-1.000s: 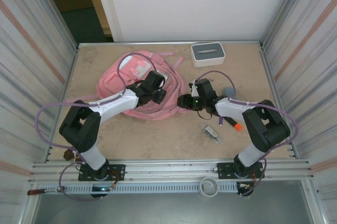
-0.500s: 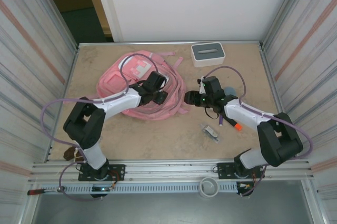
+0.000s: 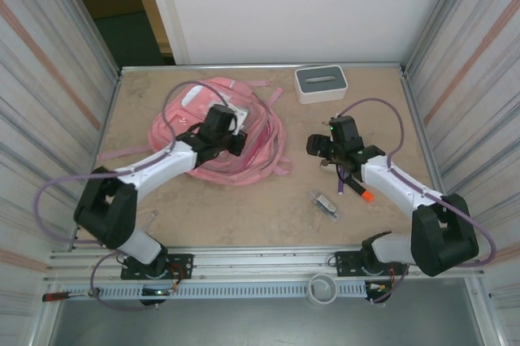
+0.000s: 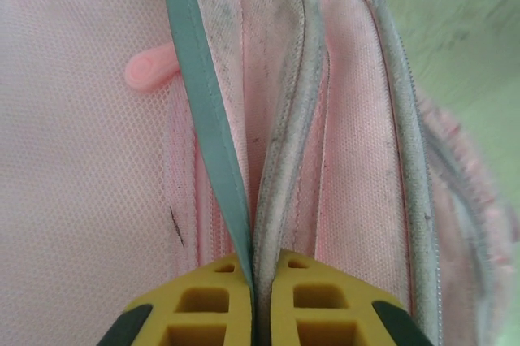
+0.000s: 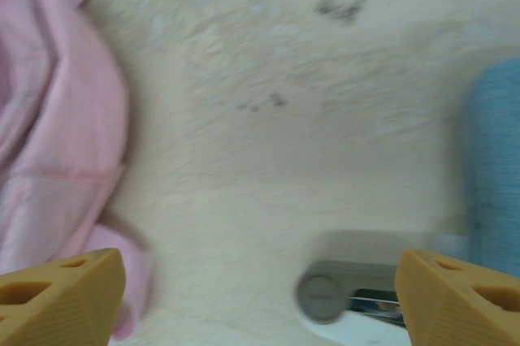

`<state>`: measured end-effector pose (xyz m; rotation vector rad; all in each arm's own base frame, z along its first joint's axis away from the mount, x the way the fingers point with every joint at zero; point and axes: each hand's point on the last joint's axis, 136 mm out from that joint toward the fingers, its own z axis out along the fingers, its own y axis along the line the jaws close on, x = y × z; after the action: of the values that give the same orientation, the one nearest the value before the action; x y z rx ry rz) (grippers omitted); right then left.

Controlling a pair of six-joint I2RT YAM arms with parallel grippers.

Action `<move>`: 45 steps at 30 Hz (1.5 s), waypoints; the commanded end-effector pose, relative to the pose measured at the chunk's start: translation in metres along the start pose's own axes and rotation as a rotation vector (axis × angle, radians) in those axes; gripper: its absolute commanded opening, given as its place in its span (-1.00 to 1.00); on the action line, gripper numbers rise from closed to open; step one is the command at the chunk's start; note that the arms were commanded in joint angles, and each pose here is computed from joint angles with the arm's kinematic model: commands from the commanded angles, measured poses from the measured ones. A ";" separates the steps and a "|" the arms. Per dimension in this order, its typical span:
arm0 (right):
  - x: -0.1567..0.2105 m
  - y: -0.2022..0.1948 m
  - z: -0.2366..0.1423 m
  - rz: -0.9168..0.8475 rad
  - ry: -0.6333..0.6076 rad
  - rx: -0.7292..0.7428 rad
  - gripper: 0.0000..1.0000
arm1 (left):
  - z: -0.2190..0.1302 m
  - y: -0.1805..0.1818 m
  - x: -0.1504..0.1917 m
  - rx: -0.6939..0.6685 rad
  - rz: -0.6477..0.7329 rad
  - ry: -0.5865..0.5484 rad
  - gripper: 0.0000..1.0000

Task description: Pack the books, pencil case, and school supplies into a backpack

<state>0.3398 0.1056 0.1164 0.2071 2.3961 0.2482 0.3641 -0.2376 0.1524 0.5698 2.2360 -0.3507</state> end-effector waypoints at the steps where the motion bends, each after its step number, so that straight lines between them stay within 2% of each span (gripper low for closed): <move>1: -0.009 -0.040 -0.005 0.001 -0.009 0.162 0.81 | -0.031 -0.018 -0.044 0.194 -0.085 -0.196 -1.00; 5: -0.009 -0.074 0.001 0.061 0.048 0.232 0.99 | -0.046 -0.013 -0.049 0.231 -0.120 -0.244 -1.00; 12: 0.007 -0.108 0.027 0.093 0.250 0.279 1.00 | -0.053 -0.005 -0.046 0.220 -0.125 -0.256 -1.00; 17: 0.021 -0.114 0.047 0.126 0.349 0.256 0.83 | -0.052 -0.004 -0.043 0.221 -0.125 -0.253 -1.00; 21: 0.025 -0.115 0.057 0.115 0.395 0.264 0.62 | -0.052 -0.004 -0.043 0.223 -0.124 -0.253 -1.00; 25: 0.021 -0.122 0.062 0.132 0.386 0.275 0.29 | -0.050 -0.004 -0.042 0.228 -0.125 -0.249 -1.00; 31: 0.003 -0.128 0.053 0.175 0.310 0.267 -0.06 | -0.048 -0.004 -0.040 0.227 -0.128 -0.244 -1.00; 35: -0.018 -0.116 0.034 0.211 0.212 0.197 -0.14 | -0.050 -0.003 -0.041 0.220 -0.131 -0.244 -1.00; 40: -0.041 -0.073 0.009 0.244 0.088 -0.041 -0.17 | -0.055 0.002 -0.042 0.254 -0.174 -0.269 -1.00; 45: -0.043 -0.027 0.000 0.233 0.109 -0.214 -0.16 | -0.068 0.009 -0.052 0.335 -0.258 -0.309 -1.00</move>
<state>0.3692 0.0363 0.1256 0.4436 2.4502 0.4467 0.3585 -0.2118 0.1865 0.3739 2.1190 -0.7564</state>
